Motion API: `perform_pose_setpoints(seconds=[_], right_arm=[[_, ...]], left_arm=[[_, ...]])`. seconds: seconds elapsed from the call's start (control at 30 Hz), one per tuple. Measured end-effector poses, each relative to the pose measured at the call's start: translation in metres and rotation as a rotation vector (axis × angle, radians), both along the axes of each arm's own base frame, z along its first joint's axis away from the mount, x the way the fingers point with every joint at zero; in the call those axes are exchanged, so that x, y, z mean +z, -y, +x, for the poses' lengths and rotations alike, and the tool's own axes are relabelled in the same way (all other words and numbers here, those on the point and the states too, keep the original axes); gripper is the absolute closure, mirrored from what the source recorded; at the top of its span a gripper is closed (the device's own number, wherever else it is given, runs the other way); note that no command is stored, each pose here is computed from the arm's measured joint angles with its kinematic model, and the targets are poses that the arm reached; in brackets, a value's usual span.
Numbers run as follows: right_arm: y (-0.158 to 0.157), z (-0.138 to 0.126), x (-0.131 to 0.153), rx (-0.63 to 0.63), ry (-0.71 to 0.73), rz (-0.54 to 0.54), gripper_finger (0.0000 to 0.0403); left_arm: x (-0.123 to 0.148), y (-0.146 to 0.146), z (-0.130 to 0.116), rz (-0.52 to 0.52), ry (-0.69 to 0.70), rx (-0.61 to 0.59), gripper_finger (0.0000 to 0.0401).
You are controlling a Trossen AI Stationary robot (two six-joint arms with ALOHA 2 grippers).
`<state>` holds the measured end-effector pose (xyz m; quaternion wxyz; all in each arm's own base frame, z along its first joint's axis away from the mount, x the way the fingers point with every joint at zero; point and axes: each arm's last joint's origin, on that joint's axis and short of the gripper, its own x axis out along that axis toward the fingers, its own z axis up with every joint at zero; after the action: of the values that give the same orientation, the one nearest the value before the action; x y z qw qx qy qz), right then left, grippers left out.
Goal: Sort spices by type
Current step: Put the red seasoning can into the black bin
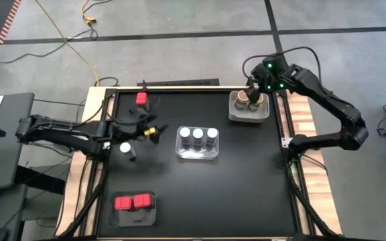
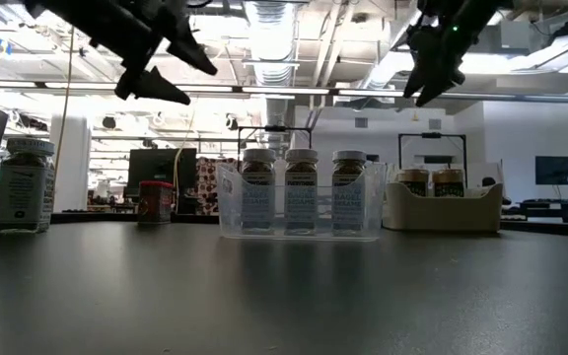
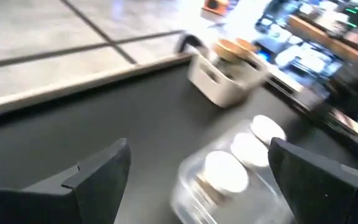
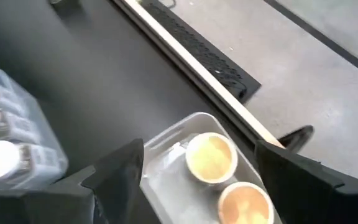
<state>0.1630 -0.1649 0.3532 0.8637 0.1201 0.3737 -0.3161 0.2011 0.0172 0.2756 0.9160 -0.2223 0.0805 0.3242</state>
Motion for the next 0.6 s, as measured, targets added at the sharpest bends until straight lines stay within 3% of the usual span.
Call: perform_pose_setpoints(seconds=[0.43,0.5,0.6], right_arm=[[-0.032,0.031,-0.011,0.014,0.015,0.186,0.0069],[-0.038,0.035,-0.012,-0.016,0.009,0.198,0.0069],[-0.048,0.04,-0.011,-0.064,0.013,0.179,0.0069]], left_arm=[[0.06,-0.093,-0.022,0.02,-0.262,0.357,0.0039],[0.065,-0.109,-0.023,-0.014,-0.306,0.368,0.0039],[0.063,-0.134,-0.025,-0.15,-0.391,0.36,0.0039]])
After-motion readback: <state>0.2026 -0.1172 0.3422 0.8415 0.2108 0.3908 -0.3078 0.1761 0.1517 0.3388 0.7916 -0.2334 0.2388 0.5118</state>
